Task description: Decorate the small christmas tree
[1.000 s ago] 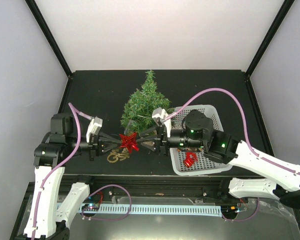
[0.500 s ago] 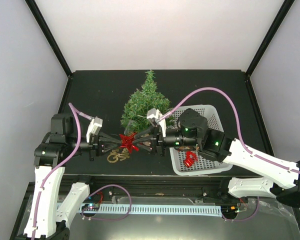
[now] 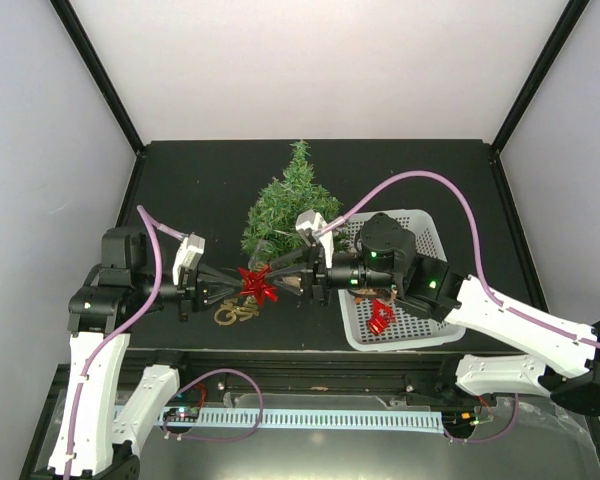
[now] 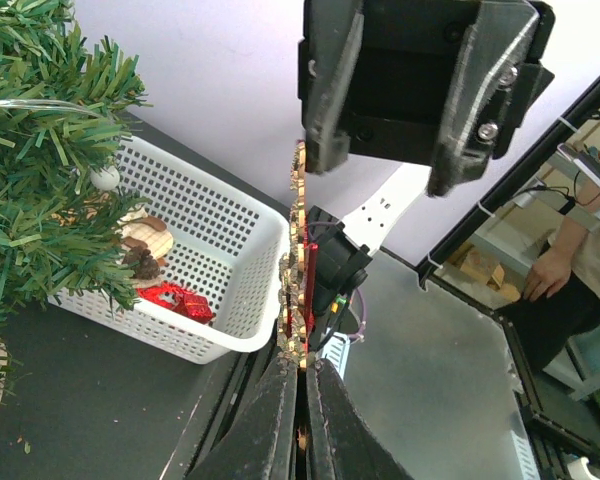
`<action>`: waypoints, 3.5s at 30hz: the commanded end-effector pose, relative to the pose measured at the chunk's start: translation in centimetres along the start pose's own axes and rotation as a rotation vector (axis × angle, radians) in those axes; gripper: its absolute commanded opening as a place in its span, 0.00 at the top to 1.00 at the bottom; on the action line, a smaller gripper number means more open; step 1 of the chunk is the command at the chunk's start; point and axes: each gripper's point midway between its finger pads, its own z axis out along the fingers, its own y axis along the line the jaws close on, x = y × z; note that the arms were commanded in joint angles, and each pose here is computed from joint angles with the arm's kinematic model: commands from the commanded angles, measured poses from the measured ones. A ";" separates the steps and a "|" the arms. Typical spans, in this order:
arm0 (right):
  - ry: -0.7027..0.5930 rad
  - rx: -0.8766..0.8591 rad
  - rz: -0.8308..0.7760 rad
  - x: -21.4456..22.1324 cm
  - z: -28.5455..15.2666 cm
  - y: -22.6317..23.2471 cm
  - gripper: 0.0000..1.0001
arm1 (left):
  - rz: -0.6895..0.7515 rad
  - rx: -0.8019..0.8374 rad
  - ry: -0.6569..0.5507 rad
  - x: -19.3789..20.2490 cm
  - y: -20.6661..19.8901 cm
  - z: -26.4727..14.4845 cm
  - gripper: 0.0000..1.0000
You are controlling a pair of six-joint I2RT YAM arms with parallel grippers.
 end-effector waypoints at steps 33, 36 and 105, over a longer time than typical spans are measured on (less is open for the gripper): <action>-0.013 -0.060 0.031 -0.7 0.0 -0.5 0.73 | 0.019 0.024 -0.022 -0.5 -0.5 -0.2 0.98; -0.011 -0.070 0.031 -0.6 -0.2 -0.3 0.76 | 0.018 0.023 -0.023 -0.5 -0.4 -0.2 0.98; 0.082 0.135 -0.021 1.3 -0.9 -3.6 0.99 | 0.015 -0.020 -0.042 -0.6 0.3 -0.4 0.98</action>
